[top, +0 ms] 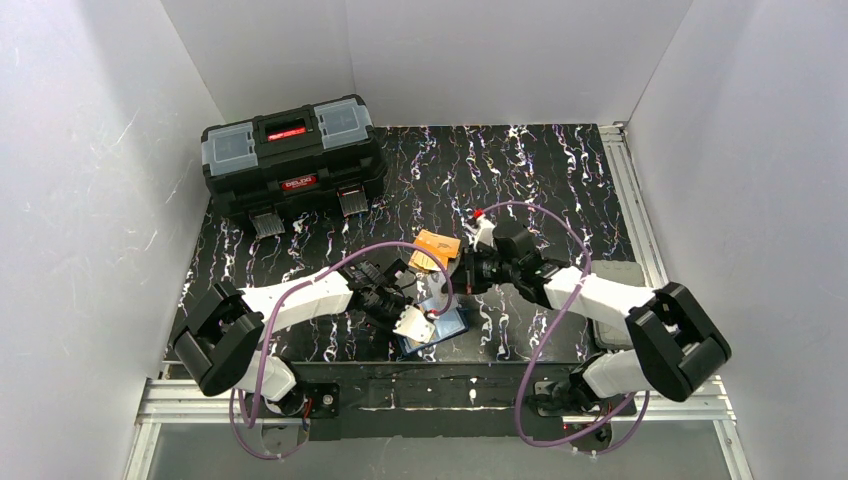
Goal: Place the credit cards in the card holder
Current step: Insert the credit card into the card holder.
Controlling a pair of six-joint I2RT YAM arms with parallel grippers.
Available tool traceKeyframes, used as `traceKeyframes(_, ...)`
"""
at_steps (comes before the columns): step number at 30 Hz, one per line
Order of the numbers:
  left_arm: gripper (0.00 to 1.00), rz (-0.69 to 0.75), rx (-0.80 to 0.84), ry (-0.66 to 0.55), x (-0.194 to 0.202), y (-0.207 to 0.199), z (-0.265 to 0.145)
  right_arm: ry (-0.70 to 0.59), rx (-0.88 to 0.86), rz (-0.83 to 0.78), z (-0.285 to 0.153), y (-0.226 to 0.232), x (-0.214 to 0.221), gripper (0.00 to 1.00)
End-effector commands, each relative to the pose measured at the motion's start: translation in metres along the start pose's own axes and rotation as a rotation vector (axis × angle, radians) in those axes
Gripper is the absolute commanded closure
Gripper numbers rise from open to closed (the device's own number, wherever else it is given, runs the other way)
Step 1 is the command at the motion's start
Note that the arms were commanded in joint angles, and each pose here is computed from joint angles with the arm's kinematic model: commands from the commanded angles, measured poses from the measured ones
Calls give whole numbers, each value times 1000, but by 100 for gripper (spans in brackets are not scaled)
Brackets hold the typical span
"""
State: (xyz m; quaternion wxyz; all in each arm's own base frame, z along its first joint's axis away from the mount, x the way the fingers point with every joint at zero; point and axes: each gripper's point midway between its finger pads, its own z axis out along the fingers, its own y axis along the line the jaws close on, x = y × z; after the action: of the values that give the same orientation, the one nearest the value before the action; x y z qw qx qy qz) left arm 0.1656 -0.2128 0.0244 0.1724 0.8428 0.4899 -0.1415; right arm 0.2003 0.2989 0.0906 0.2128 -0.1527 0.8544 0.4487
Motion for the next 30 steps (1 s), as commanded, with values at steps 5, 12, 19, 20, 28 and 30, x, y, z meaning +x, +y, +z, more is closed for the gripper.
traceKeyframes(5, 76, 15, 10, -14, -5, -6, -6, -66, 152, -58, -13, -29, -9, 99)
traceKeyframes(12, 76, 14, 13, -15, -5, -6, -6, -61, 179, -53, -12, -39, -2, 99)
traceKeyframes(19, 76, 16, 17, -18, -7, -6, -5, -68, 225, -80, -17, -47, -2, 99)
traceKeyframes(20, 76, 17, 18, -18, -7, -6, -4, -67, 229, -80, -18, -48, -1, 99)
traceKeyframes(28, 76, 18, 23, -17, -8, -6, -5, -63, 236, -81, -20, -50, 4, 99)
traceKeyframes(30, 76, 19, 23, -17, -9, -6, -5, -66, 232, -83, -21, -49, 3, 99)
